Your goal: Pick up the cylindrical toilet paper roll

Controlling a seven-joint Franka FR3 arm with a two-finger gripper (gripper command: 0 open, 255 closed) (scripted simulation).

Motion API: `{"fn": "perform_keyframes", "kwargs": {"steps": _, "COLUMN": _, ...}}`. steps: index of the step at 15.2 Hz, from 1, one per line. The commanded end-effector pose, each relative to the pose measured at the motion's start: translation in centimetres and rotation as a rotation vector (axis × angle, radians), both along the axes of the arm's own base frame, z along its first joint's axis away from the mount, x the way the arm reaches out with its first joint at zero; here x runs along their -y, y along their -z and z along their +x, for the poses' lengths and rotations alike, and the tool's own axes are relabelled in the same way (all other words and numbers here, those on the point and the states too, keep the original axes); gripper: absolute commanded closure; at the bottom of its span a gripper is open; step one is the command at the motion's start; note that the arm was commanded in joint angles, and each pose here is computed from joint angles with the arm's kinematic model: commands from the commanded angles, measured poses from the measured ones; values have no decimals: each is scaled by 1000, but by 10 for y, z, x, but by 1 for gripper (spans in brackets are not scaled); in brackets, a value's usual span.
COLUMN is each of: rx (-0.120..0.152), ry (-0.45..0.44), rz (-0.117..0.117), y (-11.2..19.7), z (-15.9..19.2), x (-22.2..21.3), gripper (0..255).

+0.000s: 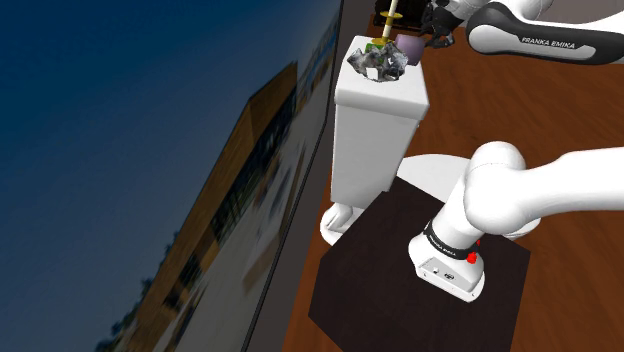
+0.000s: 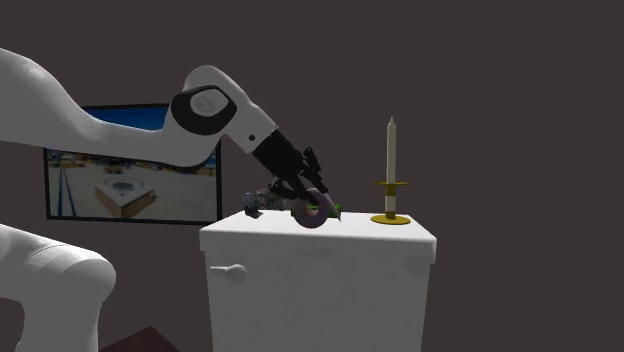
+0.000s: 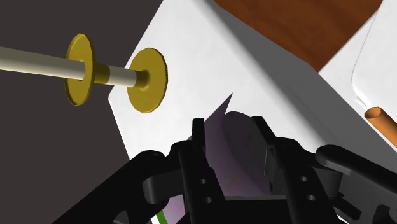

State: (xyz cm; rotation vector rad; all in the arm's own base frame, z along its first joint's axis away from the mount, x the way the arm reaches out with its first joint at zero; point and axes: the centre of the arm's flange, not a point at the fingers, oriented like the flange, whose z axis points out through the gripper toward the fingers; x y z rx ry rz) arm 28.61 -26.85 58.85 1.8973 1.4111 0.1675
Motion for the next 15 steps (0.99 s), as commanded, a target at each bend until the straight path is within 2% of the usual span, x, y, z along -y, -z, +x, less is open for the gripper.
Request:
{"fn": "perform_keyframes", "kwargs": {"steps": 1, "rx": -13, "ry": 1, "rz": 7, "y": 0, "z": 1, "x": -1, "gripper": 255}}
{"fn": "perform_keyframes", "kwargs": {"steps": 6, "rx": -13, "ry": 1, "rz": 7, "y": -27, "z": 1, "x": -1, "gripper": 255}}
{"fn": "perform_keyframes", "kwargs": {"steps": 7, "rx": -11, "ry": 1, "rz": 6, "y": -22, "z": 2, "x": -1, "gripper": 255}}
{"fn": "perform_keyframes", "kwargs": {"steps": 8, "rx": -11, "ry": 1, "rz": 6, "y": -22, "z": 2, "x": -1, "gripper": 0}}
{"fn": "perform_keyframes", "kwargs": {"steps": 9, "rx": 88, "ry": 134, "rz": -122, "y": -10, "z": 5, "x": -35, "gripper": 0}}
{"fn": "perform_keyframes", "kwargs": {"steps": 10, "rx": 171, "ry": 244, "rz": -228, "y": 3, "z": 12, "x": -62, "gripper": 0}}
{"fn": "perform_keyframes", "kwargs": {"steps": 15, "rx": 171, "ry": 244, "rz": -228, "y": 29, "z": 12, "x": -62, "gripper": 0}}
